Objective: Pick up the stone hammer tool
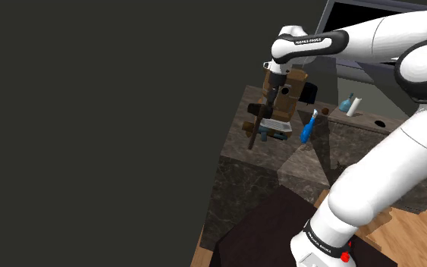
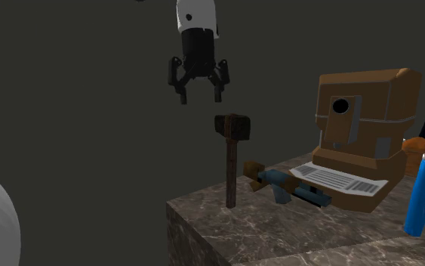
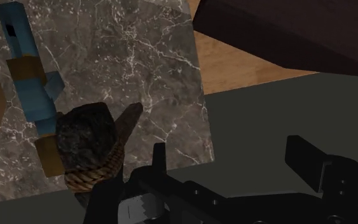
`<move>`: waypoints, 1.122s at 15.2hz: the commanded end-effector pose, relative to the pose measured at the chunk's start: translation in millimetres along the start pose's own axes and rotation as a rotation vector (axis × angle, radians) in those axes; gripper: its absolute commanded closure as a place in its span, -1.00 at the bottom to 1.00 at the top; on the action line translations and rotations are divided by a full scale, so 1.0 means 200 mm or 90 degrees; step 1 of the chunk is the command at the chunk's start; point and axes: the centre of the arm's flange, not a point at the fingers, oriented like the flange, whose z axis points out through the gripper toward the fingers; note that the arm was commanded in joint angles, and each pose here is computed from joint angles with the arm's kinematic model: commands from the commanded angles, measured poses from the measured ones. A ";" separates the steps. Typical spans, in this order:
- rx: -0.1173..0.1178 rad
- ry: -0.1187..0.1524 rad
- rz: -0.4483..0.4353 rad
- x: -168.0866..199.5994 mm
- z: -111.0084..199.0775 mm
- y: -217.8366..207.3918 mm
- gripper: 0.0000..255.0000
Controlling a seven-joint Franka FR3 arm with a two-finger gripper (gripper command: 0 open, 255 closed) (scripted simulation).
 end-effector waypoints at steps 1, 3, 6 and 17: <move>0.005 0.003 -0.020 0.06 0.03 0.12 -1.00; 0.011 0.005 -0.038 0.12 0.06 0.24 -1.00; 0.021 0.009 -0.065 0.21 0.11 0.42 -1.00; 0.030 0.014 -0.093 0.32 0.36 0.60 -1.00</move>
